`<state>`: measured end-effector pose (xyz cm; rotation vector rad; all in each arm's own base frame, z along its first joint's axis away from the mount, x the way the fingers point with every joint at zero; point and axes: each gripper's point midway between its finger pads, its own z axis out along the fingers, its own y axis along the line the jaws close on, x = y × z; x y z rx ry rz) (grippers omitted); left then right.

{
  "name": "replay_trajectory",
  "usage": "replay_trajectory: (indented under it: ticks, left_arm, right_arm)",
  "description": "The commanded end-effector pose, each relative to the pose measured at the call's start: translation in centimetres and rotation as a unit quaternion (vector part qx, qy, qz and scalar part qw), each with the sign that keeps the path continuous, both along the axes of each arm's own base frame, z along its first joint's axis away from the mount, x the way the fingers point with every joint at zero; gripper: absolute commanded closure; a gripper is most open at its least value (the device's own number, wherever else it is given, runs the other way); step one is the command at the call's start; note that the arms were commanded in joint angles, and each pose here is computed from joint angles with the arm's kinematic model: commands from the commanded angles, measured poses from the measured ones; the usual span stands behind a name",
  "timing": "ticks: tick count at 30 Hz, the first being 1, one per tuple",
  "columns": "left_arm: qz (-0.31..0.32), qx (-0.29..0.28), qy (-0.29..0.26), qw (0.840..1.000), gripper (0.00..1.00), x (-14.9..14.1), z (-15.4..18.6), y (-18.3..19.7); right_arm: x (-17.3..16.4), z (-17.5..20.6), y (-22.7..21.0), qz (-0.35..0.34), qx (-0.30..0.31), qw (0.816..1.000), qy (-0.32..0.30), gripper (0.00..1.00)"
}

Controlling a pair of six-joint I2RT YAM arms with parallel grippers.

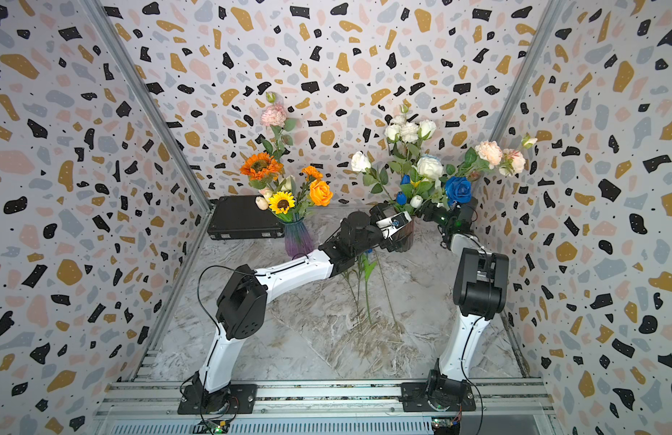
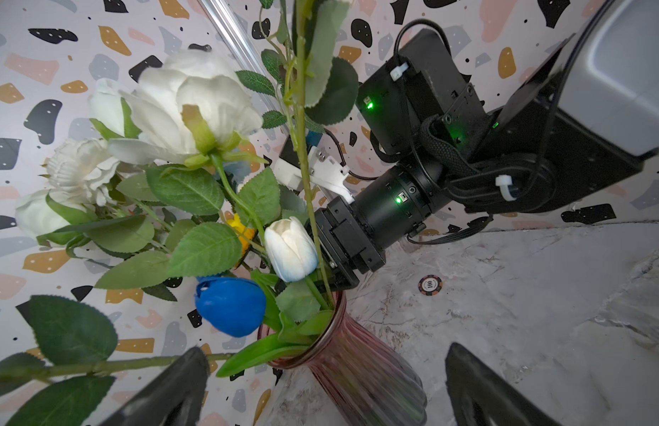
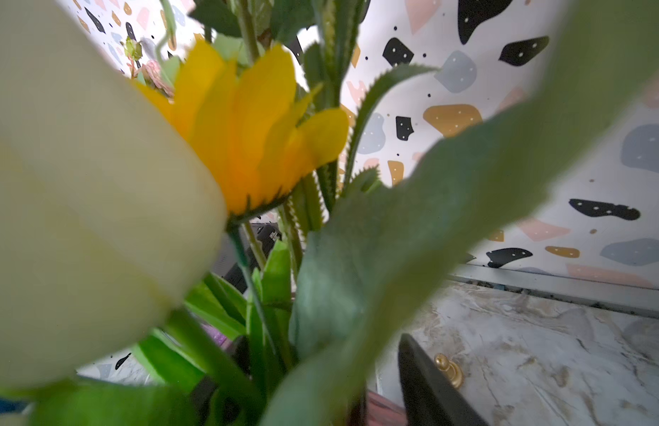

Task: Pick out blue flowers from the vase
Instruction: Move the vase to the center of the board.

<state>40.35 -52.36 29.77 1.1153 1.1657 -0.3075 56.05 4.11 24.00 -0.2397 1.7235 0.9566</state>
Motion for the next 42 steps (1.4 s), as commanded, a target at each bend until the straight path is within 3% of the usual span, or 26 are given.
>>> replay_trajectory:
  ticks: [1,4,20,34,42]
  left_arm:
    - [0.010,-0.064,-0.035,0.997,0.01,-0.5,5.8,1.9]
    - [0.015,-0.067,-0.032,0.997,0.01,-0.3,5.7,2.5]
    - [0.025,-0.075,-0.031,0.996,0.00,-0.9,6.2,4.1]
    - [0.027,-0.079,-0.028,0.996,0.00,-1.5,6.6,5.1]
    - [-0.006,-0.036,-0.039,0.999,0.00,-4.9,6.2,4.0]
  right_arm:
    - [-1.3,-0.4,0.7,-0.003,-0.027,1.000,0.016,0.40]
    - [-2.1,-0.5,1.0,-0.007,-0.039,0.999,0.025,0.42]
    - [-4.6,1.5,1.8,-0.017,-0.058,0.997,0.044,0.72]
    - [-7.7,3.5,1.5,-0.041,-0.095,0.992,0.067,0.77]
    - [-9.9,2.8,1.1,-0.078,-0.080,0.991,0.071,0.77]
